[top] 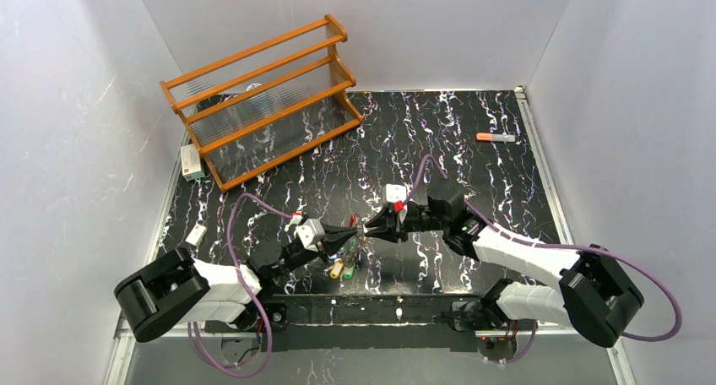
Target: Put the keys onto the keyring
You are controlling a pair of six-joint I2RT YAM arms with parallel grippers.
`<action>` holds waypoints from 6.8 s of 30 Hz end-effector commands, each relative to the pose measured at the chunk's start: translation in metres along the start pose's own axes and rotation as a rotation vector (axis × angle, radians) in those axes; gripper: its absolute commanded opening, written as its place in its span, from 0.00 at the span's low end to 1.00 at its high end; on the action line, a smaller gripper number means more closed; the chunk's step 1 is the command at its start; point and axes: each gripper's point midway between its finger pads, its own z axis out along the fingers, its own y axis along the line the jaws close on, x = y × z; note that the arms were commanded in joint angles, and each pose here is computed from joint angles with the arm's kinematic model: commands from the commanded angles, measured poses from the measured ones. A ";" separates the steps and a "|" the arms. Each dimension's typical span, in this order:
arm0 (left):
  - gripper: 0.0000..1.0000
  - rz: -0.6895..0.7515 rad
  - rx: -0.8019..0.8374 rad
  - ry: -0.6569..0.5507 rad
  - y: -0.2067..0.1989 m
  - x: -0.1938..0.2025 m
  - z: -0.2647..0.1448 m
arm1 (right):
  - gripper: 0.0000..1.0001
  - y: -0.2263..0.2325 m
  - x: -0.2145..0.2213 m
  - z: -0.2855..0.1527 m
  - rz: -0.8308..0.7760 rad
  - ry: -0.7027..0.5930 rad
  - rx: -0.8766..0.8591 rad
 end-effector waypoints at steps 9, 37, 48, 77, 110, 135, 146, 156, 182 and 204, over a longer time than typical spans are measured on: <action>0.00 0.010 0.004 -0.052 -0.002 -0.011 -0.002 | 0.35 0.000 -0.022 0.014 -0.023 -0.088 -0.071; 0.41 0.145 0.093 0.196 -0.005 0.037 -0.002 | 0.01 -0.006 0.059 0.006 0.095 0.332 -0.085; 0.36 0.189 0.185 0.342 -0.011 0.063 0.004 | 0.01 -0.004 0.082 0.016 0.124 0.486 -0.113; 0.00 0.112 0.119 0.368 -0.004 0.070 0.009 | 0.34 -0.008 0.038 0.015 0.095 0.231 -0.060; 0.00 0.047 -0.021 0.118 0.009 0.019 0.008 | 0.01 -0.006 0.047 0.021 0.245 0.149 -0.139; 0.00 0.033 -0.069 0.086 0.015 0.016 0.002 | 0.27 -0.006 0.050 0.028 0.136 0.063 -0.005; 0.00 0.047 -0.141 0.083 0.026 0.017 -0.007 | 0.77 -0.032 0.025 -0.009 0.026 0.040 0.263; 0.00 0.038 -0.339 0.138 0.065 0.021 0.001 | 0.99 -0.039 0.014 -0.015 0.082 -0.021 0.288; 0.92 -0.271 -0.716 0.174 0.199 0.031 -0.021 | 0.99 -0.134 0.055 -0.136 0.462 -0.146 0.758; 0.98 0.013 -1.315 0.318 0.244 0.016 -0.183 | 0.99 -0.159 0.102 -0.249 0.315 -0.038 1.424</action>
